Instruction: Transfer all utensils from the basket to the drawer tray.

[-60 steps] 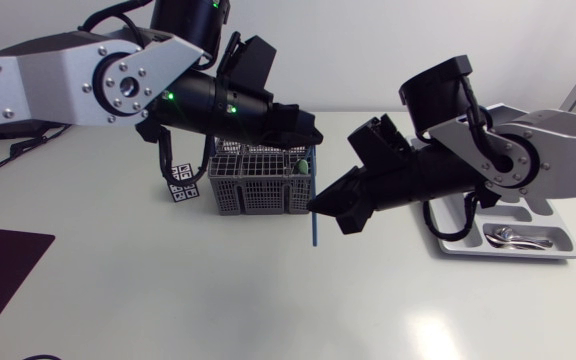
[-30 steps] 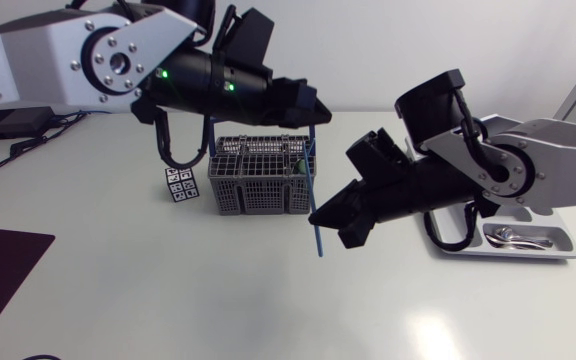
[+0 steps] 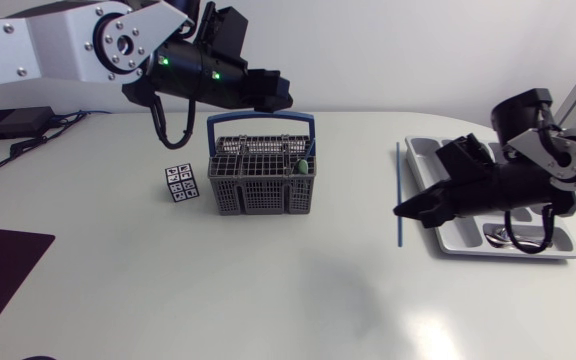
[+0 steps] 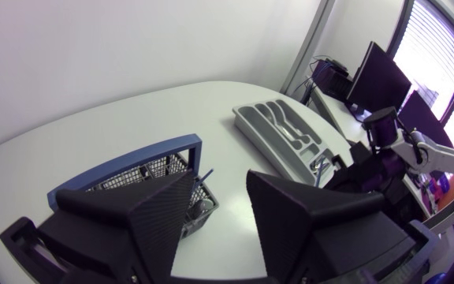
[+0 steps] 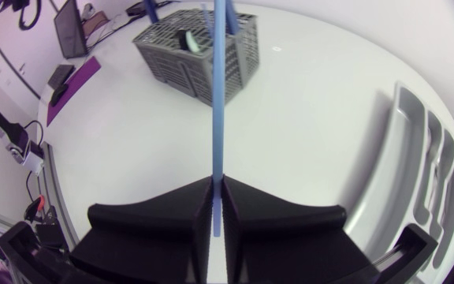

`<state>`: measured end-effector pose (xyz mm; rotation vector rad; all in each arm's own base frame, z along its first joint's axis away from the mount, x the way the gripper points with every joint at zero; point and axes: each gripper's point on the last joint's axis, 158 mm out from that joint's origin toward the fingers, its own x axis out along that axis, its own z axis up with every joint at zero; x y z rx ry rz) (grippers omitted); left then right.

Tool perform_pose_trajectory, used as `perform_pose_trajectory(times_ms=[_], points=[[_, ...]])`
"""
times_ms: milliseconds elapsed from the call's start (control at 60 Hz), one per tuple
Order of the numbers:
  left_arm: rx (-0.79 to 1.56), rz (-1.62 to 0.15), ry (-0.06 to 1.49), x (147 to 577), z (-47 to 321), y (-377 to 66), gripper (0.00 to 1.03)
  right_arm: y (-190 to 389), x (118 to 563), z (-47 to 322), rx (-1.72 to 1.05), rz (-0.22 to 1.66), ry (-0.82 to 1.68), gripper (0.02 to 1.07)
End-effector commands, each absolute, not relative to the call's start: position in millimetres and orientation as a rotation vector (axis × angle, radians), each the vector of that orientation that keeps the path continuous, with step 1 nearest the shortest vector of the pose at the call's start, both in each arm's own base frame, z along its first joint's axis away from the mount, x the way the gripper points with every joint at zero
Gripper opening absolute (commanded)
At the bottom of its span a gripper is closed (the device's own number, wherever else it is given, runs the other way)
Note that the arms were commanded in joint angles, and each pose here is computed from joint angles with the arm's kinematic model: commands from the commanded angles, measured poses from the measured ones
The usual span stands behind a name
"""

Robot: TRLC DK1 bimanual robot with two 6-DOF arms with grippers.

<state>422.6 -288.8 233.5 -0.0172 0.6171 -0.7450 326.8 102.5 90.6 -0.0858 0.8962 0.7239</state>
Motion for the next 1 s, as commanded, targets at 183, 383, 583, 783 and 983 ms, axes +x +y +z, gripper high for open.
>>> perform_pose_trajectory(times_ms=[183,383,583,783,983], points=[[0.163,-0.672,0.656,426.3,190.9,-286.0,0.50,3.7,367.5,85.0,-0.007,0.514,0.936,0.08],[0.287,-0.642,0.669,418.7,167.8,-290.0,0.50,-43.3,392.1,76.4,0.036,0.390,0.974,0.08],[0.325,-0.615,0.696,421.2,150.9,-286.0,0.50,-57.6,403.0,48.3,0.081,0.332,1.054,0.08],[0.382,-0.593,0.715,419.2,131.8,-285.3,0.50,-69.4,412.4,21.3,0.116,0.268,1.108,0.10],[0.419,-0.591,0.724,412.4,122.0,-290.0,0.50,-74.9,413.6,4.2,0.118,0.233,1.142,0.24]])
